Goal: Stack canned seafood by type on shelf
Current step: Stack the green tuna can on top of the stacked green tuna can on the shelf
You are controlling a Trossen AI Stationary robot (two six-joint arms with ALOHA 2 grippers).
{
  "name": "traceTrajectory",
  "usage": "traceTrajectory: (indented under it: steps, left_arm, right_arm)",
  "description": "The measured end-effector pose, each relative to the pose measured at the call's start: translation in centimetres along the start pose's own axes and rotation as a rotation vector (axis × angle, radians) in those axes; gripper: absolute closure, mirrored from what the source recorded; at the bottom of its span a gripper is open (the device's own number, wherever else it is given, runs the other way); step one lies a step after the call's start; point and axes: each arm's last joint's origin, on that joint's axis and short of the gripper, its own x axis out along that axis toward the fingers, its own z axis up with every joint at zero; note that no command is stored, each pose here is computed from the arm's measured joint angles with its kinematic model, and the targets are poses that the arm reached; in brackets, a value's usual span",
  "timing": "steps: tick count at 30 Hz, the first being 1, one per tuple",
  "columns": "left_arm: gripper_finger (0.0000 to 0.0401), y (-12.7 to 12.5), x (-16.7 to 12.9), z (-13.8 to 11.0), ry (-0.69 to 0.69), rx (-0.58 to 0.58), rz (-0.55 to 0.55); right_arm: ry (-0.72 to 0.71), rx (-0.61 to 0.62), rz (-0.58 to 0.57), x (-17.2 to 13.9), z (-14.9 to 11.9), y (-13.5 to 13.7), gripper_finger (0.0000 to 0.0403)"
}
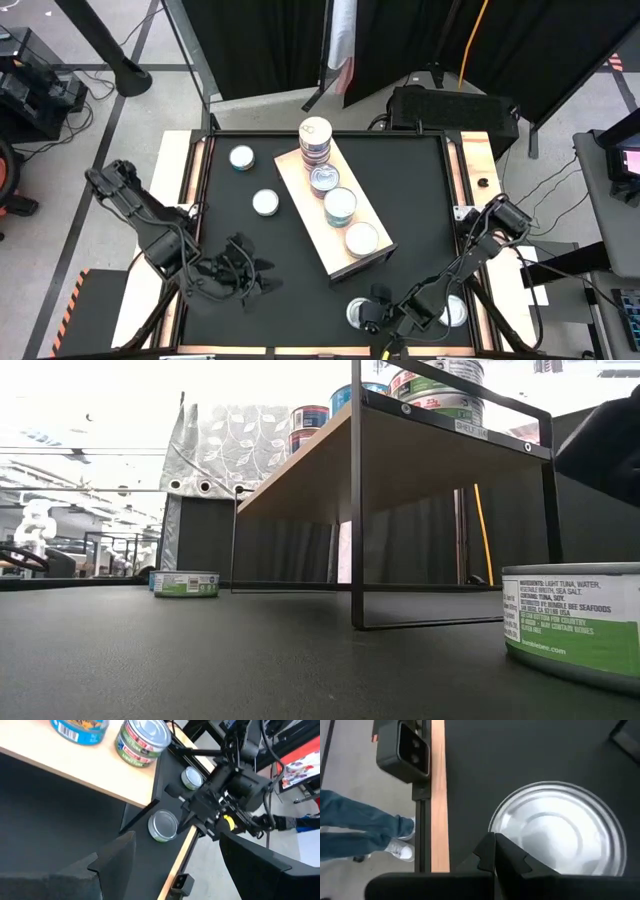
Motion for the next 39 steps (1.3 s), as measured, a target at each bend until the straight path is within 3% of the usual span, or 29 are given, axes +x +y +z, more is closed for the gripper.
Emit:
traceTrajectory:
  steps: [10, 17, 20, 23, 39]
  left_arm:
    - [0.0114, -0.9, 1.0, -2.6, 0.036, 0.000, -0.009]
    - [0.0114, -1.2, 1.5, -3.2, 0.044, -0.007, -0.015]
    - [0.0114, -1.2, 1.6, -3.3, 0.046, -0.003, -0.011]
    - [0.0114, -1.1, 1.5, -3.3, 0.046, 0.002, -0.010]
    - [0.0114, -1.1, 1.6, -3.3, 0.046, -0.002, -0.009]
  right_arm:
    - [0.076, 0.102, -0.035, -0.7, -1.6, 0.3, 0.0402]
    - [0.091, 0.101, -0.049, -2.8, -1.1, 0.1, 0.0402]
    - [0.102, 0.072, -0.119, -3.8, -1.1, -0.6, 0.0402]
    - [0.128, 0.022, -0.182, -3.9, -1.4, -1.2, 0.0402]
    - [0.149, 0.009, -0.178, -2.0, -1.8, -1.4, 0.0403]
